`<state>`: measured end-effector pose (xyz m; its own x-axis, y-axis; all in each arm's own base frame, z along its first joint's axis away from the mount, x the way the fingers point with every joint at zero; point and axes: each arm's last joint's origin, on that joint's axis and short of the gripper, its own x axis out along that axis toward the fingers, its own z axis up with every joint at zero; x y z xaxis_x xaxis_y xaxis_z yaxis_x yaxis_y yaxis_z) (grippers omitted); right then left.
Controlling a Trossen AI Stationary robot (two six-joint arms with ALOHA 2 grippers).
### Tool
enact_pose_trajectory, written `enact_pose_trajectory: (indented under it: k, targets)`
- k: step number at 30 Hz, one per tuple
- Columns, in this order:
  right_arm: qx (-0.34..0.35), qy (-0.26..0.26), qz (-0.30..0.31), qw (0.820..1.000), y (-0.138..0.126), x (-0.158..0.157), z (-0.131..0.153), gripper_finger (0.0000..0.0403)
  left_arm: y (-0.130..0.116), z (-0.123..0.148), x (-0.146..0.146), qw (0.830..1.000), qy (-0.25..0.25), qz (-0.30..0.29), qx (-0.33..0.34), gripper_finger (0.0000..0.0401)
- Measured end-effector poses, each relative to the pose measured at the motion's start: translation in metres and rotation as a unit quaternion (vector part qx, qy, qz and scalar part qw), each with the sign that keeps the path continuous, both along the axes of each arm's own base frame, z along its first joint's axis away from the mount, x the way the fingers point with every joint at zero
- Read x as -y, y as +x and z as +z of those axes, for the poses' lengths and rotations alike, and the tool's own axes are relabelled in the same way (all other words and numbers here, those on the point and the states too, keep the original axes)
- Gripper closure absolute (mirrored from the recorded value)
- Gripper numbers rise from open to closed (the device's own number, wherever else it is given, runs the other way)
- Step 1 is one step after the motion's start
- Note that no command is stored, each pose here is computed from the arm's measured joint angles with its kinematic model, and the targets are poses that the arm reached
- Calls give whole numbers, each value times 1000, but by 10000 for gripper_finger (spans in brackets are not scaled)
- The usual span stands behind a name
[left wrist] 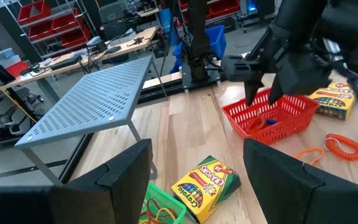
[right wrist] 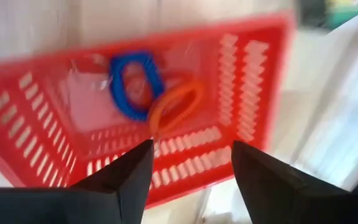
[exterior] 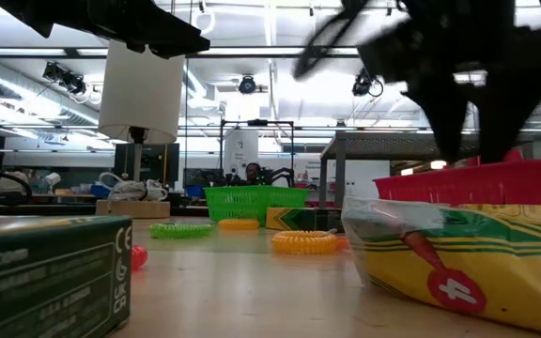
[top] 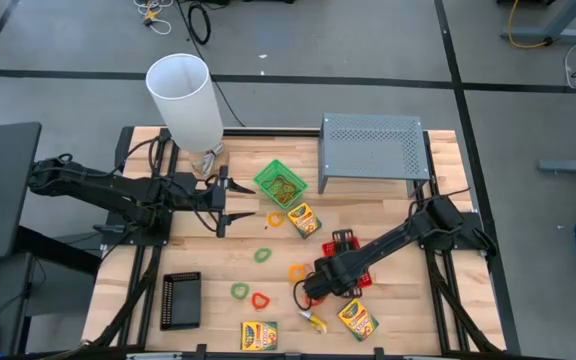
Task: Pick & Place Office Desk Supplies
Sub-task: Put the yellow spring keychain into the red bin
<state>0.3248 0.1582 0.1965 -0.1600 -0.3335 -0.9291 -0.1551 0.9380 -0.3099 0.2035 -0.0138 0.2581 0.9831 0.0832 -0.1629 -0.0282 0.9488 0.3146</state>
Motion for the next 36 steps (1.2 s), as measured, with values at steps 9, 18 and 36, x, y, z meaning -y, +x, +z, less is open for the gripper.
enact_pose_trajectory:
  k: [9, 18, 36]
  targets:
    - [126, 15, 67, 990, 28, -12, 34, 196, 0, 0, 0, 1000, 0, 0, 0, 145]
    - [238, 164, 145, 947, 71, -23, 24, 197, 0, 0, 0, 1000, 2, 0, 0, 145]
    - [175, 198, 149, 953, 92, -8, -32, 197, 0, 0, 0, 1000, 2, 0, -2, 145]
